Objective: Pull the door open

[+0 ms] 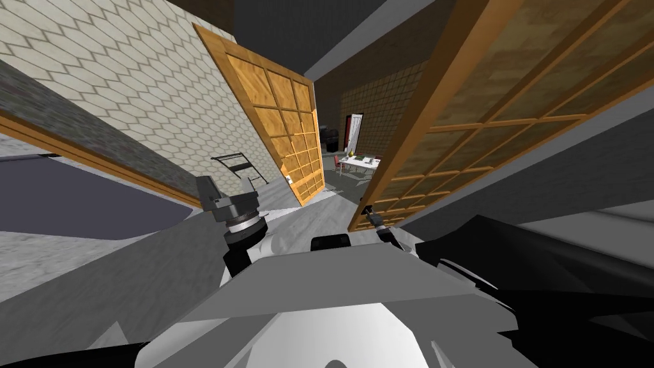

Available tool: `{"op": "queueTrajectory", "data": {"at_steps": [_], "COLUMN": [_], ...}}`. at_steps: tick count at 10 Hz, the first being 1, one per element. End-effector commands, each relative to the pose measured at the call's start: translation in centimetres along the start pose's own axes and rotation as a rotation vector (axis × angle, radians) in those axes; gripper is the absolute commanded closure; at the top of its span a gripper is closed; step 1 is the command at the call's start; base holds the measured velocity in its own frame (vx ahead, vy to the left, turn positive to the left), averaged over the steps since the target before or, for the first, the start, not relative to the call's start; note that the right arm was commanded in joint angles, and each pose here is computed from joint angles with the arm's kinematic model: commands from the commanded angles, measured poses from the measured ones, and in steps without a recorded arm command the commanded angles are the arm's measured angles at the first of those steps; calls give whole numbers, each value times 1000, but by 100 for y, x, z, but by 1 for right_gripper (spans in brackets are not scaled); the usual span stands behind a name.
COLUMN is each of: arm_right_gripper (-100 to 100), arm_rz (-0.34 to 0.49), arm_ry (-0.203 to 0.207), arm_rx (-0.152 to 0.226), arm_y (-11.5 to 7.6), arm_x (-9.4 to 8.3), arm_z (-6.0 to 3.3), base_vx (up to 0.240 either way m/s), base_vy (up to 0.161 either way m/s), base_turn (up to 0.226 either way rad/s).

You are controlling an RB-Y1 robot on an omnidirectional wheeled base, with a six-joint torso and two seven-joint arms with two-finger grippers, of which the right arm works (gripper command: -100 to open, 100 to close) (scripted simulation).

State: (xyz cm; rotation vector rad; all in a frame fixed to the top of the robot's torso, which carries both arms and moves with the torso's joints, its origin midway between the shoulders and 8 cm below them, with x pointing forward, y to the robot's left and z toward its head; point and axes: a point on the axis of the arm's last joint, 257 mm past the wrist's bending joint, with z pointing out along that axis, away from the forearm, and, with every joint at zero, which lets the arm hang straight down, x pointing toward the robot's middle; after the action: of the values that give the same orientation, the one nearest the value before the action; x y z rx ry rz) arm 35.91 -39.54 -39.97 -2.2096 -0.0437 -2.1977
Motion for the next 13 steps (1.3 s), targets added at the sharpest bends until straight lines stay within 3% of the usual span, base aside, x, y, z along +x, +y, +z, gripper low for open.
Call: {"op": "queueTrajectory", "data": {"at_steps": [1,9,10,13], "arm_right_gripper": [100,100,100,100], "arm_rz": [-1,2,0,2], "arm_ry": [2,6,4,2], "arm_rx": [14,97,91,103], "arm_y": [0,-13,-10,-12], "arm_x": [1,15,6,-5], "arm_z": [-69,-463,-418,-502], "base_vx": [-118,-198,-79,-162], "base_vy": [-50,-72,-31,-59], "base_turn": [100,130,12,150]}}
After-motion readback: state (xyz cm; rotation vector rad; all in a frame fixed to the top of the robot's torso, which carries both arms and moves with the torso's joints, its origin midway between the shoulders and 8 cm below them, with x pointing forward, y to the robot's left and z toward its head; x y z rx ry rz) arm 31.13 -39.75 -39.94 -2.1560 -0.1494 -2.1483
